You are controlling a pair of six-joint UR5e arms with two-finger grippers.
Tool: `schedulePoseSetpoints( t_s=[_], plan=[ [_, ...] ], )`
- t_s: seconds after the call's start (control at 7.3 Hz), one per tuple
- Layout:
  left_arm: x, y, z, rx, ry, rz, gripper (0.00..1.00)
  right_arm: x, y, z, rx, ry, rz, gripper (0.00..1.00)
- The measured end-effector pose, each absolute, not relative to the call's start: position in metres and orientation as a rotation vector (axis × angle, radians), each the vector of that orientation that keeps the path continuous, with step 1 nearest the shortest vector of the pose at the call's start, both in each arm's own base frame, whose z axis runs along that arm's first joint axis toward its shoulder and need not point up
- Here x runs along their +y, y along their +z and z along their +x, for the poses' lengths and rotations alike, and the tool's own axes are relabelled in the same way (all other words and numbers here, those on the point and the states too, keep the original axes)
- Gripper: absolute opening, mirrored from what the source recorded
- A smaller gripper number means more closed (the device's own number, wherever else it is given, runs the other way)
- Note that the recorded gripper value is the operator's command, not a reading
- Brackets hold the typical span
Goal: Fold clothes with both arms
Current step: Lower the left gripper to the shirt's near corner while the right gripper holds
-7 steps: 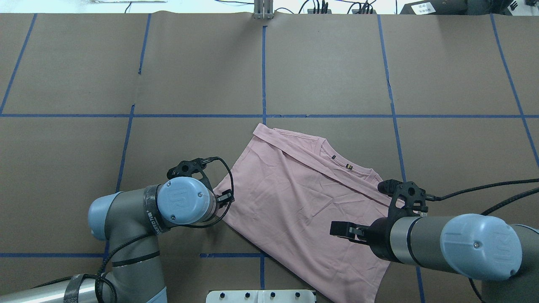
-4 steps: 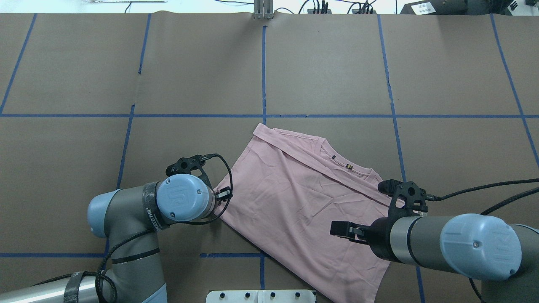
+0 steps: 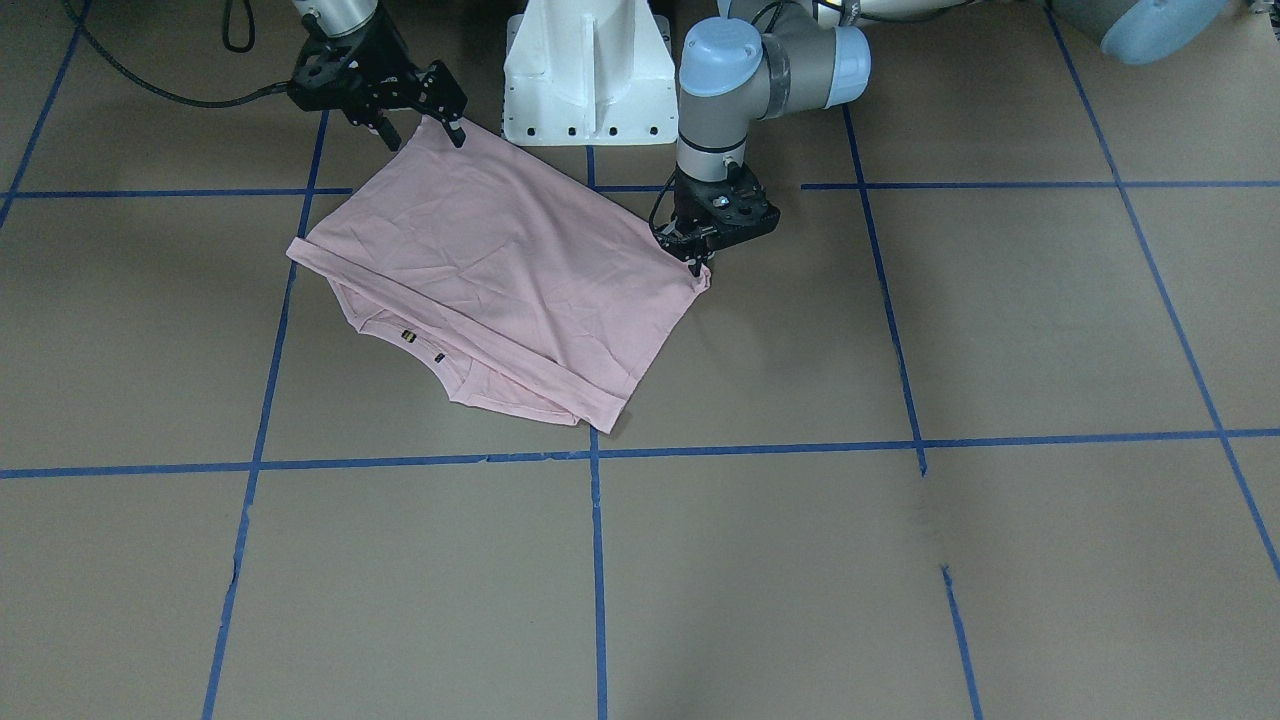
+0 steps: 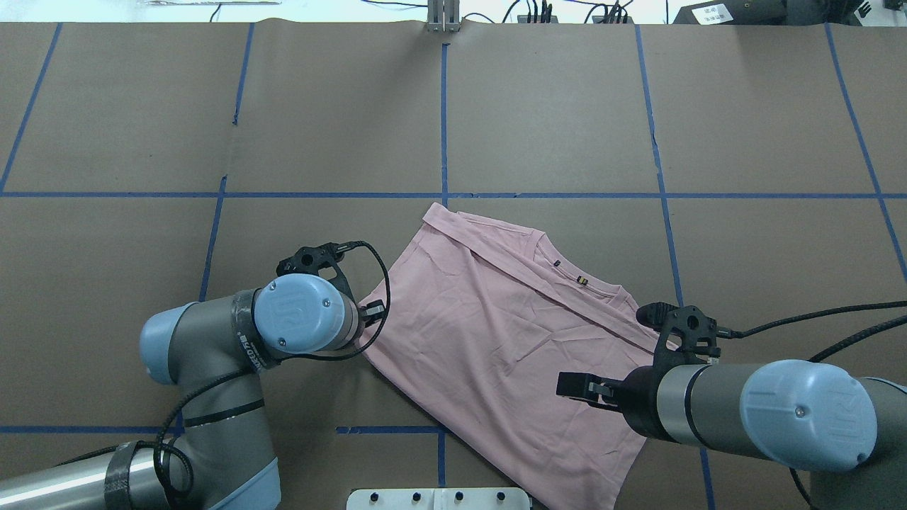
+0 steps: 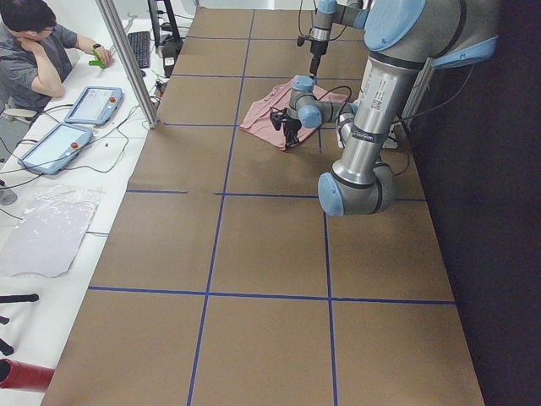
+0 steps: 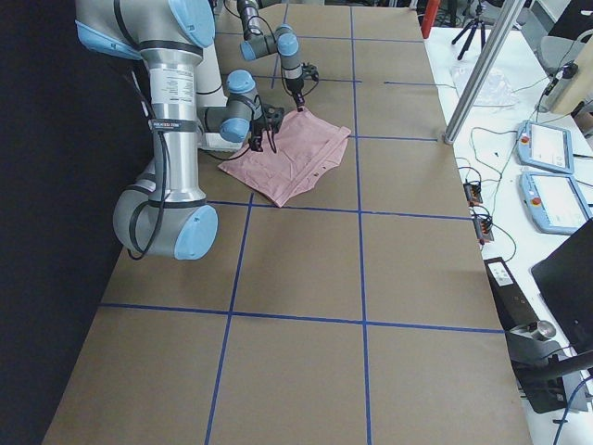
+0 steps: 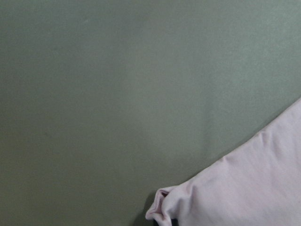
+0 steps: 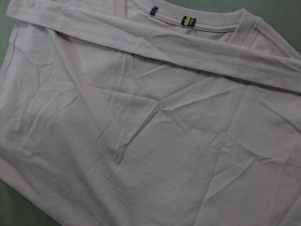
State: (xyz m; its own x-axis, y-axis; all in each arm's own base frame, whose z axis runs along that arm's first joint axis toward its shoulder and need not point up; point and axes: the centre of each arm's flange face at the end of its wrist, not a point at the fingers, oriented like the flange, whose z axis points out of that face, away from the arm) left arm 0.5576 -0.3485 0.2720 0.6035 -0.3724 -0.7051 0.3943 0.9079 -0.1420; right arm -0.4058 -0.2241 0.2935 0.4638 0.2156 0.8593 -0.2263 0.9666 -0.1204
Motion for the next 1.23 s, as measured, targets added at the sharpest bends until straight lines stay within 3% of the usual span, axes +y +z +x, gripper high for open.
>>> schedulePoseSetpoints(
  t_s=[0.82, 1.23],
  plan=[
    [-0.526, 0.269, 0.531, 0.828, -0.524, 0.203, 0.0, -0.225, 0.293, -0.405, -1.057, 0.28, 0.011, 1.0],
    [-0.59, 0.252, 0.551, 0.867, -0.471, 0.337, 0.0, -0.227, 0.292, -0.405, -1.058, 0.294, 0.024, 1.0]
  ],
)
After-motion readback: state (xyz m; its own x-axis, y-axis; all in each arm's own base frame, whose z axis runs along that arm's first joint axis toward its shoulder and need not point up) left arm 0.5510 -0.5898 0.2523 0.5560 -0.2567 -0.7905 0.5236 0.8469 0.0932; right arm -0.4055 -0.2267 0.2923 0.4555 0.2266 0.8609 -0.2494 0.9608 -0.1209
